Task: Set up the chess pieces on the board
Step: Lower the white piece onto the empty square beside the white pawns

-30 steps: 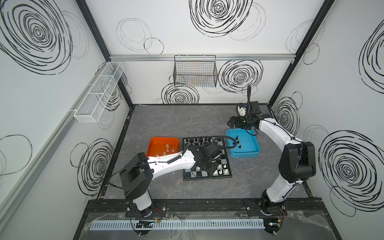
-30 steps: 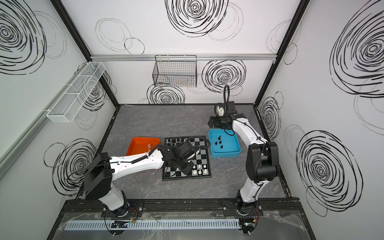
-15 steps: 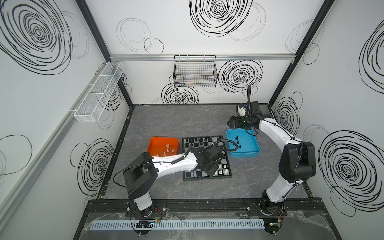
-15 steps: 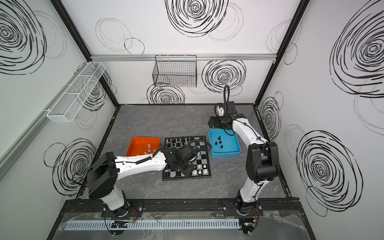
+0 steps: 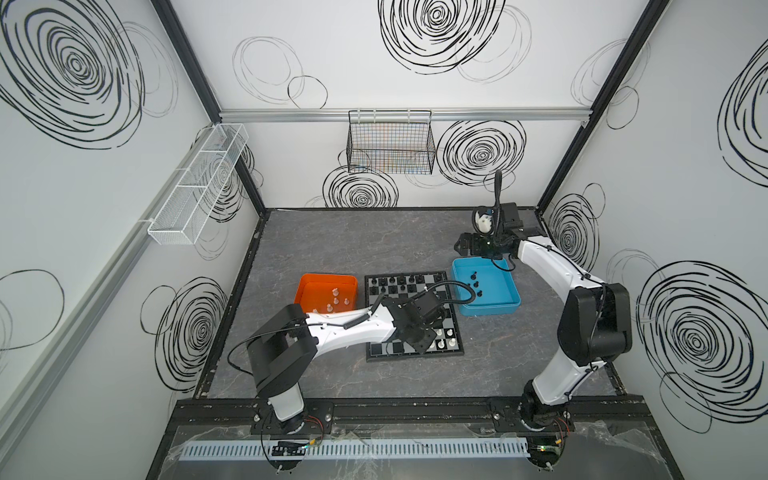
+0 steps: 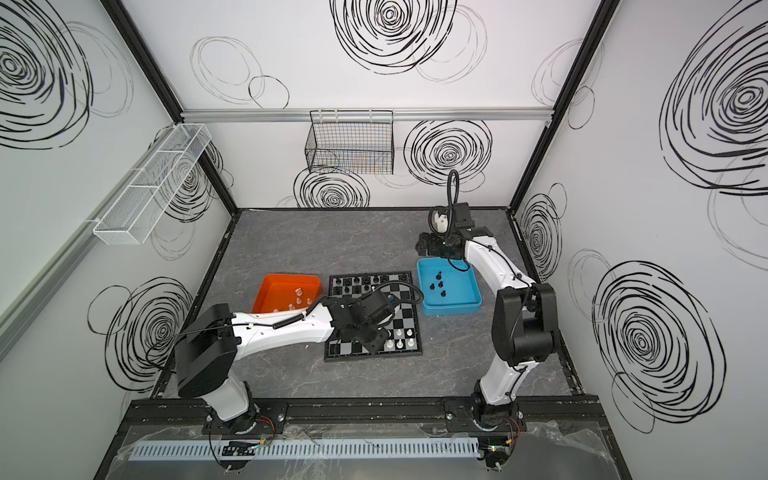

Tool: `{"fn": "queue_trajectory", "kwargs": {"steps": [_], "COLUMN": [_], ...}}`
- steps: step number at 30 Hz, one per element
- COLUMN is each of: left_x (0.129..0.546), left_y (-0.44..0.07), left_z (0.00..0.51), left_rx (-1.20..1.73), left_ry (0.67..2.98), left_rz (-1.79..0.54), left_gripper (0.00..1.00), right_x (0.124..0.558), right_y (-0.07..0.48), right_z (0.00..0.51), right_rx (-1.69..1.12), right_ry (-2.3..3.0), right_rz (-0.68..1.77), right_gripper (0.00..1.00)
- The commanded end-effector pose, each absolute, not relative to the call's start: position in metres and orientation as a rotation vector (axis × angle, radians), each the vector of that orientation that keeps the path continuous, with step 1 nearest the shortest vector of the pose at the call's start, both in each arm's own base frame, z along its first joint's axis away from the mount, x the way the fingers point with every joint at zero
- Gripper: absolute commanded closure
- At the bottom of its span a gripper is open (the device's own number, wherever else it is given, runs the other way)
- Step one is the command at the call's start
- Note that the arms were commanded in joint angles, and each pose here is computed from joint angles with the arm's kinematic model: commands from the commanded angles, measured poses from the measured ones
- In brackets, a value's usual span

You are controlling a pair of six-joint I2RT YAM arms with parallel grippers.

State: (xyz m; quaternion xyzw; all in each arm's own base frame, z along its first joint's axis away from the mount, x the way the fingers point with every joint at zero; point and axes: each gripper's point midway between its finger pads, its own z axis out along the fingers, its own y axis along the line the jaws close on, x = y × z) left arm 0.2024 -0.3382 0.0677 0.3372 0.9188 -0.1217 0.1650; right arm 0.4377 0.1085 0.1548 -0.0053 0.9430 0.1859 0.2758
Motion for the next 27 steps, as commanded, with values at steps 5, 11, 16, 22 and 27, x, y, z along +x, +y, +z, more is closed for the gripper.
{"fn": "queue_trajectory", "kwargs": {"steps": [5,11,16,22,27], "left_x": [0.2003,0.1992,0.1986,0.1975,0.1977], "left_y": [-0.3427,-0.3432,-0.343,-0.3433,-0.3432], "left_z": [0.0619,0.0602,0.0583,0.0563,0.0552], "left_rx": [0.976,0.981,0.981,0.985,0.986], "left_ry": [2.611,2.618,2.622,2.628,2.63], "left_rz": [-0.364,-0.366,-0.366,-0.37,-0.369], "left_gripper": [0.83,0.82,0.81,0.79,0.78], "right_x": [0.437,0.4367,0.4369,0.4374,0.437], "right_y": [0.1062,0.1064,0.1065,0.106,0.1065], "right_z": [0.1628,0.1627,0.1617,0.1606,0.1596], "right_rx": [-0.023,-0.022,-0.022,-0.02,-0.022], "right_ry": [2.506,2.507,2.508,2.51,2.513], "right_rz": [0.5,0.5,0.5,0.499,0.5], "right_gripper": [0.04,0.04,0.04,0.04,0.04]}}
